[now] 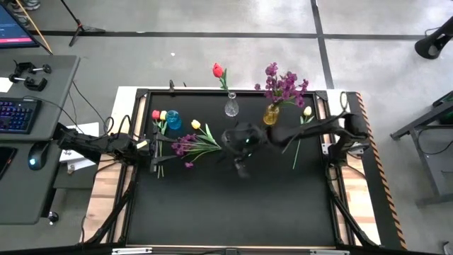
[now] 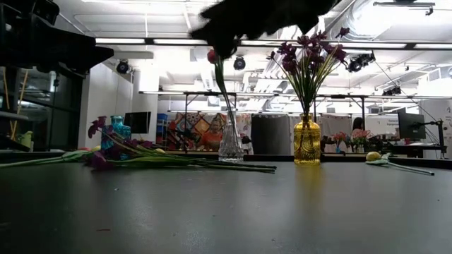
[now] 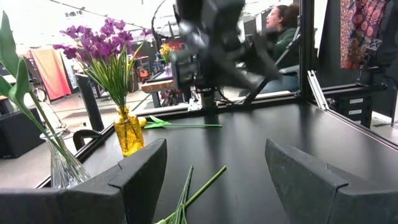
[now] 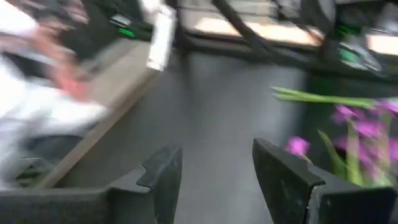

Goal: Sort flowers into vase by color
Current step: Put the purple flower into the yellow vase

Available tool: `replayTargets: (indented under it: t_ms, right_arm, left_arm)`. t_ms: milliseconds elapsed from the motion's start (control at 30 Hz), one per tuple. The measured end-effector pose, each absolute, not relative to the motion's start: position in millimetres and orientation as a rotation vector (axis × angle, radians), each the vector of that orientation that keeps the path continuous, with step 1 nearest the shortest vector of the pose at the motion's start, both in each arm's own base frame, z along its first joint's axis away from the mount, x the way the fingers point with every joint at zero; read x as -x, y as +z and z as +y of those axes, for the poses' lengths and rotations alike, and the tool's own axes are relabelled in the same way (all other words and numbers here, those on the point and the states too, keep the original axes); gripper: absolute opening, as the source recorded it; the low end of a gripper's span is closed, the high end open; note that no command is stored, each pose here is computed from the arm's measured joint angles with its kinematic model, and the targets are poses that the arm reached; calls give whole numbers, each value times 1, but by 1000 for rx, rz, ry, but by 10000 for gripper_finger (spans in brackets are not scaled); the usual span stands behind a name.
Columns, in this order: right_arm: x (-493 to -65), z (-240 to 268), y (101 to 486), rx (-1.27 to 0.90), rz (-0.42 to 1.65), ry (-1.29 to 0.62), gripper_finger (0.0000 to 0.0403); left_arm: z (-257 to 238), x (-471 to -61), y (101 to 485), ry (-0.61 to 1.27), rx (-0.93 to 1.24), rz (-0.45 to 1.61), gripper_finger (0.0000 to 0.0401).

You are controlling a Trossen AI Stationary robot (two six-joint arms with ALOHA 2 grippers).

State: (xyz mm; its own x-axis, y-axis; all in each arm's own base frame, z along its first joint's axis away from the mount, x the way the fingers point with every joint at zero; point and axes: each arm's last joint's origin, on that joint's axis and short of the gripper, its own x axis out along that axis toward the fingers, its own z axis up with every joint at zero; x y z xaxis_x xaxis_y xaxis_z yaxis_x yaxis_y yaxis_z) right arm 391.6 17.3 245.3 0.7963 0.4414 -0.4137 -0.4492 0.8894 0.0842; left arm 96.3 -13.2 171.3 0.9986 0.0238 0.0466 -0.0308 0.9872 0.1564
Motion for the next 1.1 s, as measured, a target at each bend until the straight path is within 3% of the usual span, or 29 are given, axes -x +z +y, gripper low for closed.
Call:
replayTargets:
  t_ms: [300, 667, 933, 1100]
  right_arm:
    - [-411, 4, 190, 178, 615, 12, 185]
    - [-407, -42, 164, 41, 752, -105, 185]
    - [-416, -30, 179, 20, 715, -9, 185]
    - [-429, -10, 215, 124, 747, -14, 185]
  left_arm:
    - [-13, -96, 171, 27, -158, -45, 262]
    - [-13, -96, 171, 28, -158, -44, 262]
    - [-13, -96, 171, 27, -158, -44, 262]
    - [-13, -96, 171, 27, -158, -45, 262]
